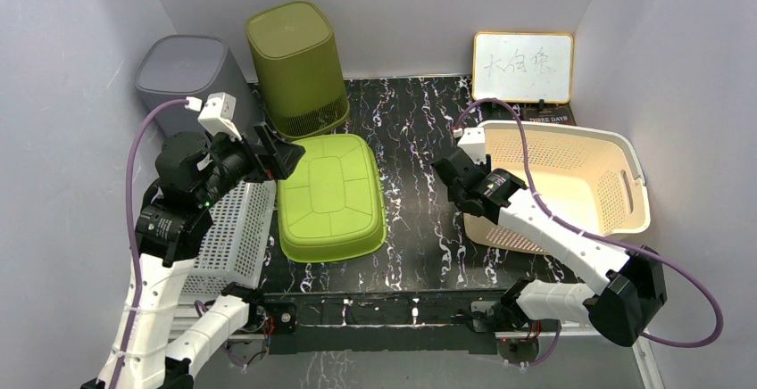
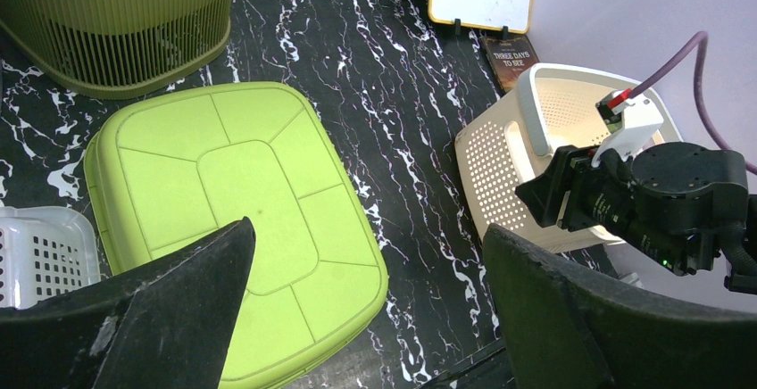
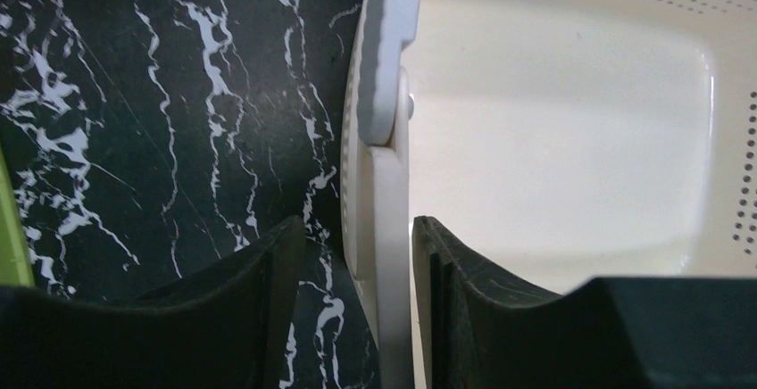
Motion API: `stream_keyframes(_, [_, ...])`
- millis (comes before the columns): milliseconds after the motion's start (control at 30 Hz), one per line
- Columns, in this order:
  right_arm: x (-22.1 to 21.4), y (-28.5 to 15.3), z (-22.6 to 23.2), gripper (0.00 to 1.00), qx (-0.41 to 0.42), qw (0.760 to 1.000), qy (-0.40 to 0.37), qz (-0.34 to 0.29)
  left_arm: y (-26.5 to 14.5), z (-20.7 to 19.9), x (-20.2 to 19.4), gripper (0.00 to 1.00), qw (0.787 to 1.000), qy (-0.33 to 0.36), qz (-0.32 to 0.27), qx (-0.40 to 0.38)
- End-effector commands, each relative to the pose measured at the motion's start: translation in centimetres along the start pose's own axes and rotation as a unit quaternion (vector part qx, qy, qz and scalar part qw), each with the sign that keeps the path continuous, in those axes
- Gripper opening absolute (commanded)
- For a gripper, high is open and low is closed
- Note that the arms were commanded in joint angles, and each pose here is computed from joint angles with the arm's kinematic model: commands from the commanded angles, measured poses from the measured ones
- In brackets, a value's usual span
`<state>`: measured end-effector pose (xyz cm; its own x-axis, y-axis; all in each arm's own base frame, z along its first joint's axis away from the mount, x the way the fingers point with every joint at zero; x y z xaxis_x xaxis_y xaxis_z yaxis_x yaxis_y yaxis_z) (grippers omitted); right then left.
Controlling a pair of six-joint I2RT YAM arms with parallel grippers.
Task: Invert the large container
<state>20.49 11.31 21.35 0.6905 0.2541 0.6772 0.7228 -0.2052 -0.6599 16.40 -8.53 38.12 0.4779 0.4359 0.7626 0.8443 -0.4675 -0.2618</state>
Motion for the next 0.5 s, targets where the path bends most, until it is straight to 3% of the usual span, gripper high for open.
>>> stream_keyframes(0, [0.4,0.7,-0.3,0.35,-0.018,1.0,0.014,-0.02,-0.6,0.0,-0.1,0.98,1.0,0.004,-0.003,0.001])
stream_keyframes(200, [0.7,1.0,-0.6,0.28,-0.042,0.999,0.0,-0.023,-1.2,-0.2,0.0,0.98,1.0,0.004,-0.007,0.004])
stream_keyframes(333, [0.6,1.0,-0.9,0.0,-0.053,0.998,-0.012,-0.02,-1.4,-0.2,0.0,0.98,1.0,0.004,-0.008,0.004])
stream_keyframes(467, [1.5,0.2,-1.0,0.0,-0.038,0.999,-0.004,-0.032,-1.4,-0.2,0.0,0.98,1.0,0.003,-0.01,0.004])
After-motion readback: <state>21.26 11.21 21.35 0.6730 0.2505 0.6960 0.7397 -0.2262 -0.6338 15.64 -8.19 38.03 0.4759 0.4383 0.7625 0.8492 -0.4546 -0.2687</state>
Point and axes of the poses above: each gripper's point midway between its finger pads, its own y axis out along the fingers, its own z axis along the line the jaws close on, x = y × z, the point moved 8 cm from there along -y, back along the fingers, and after that the axes turned 10 degrees about -y, right-handed, at the moved point
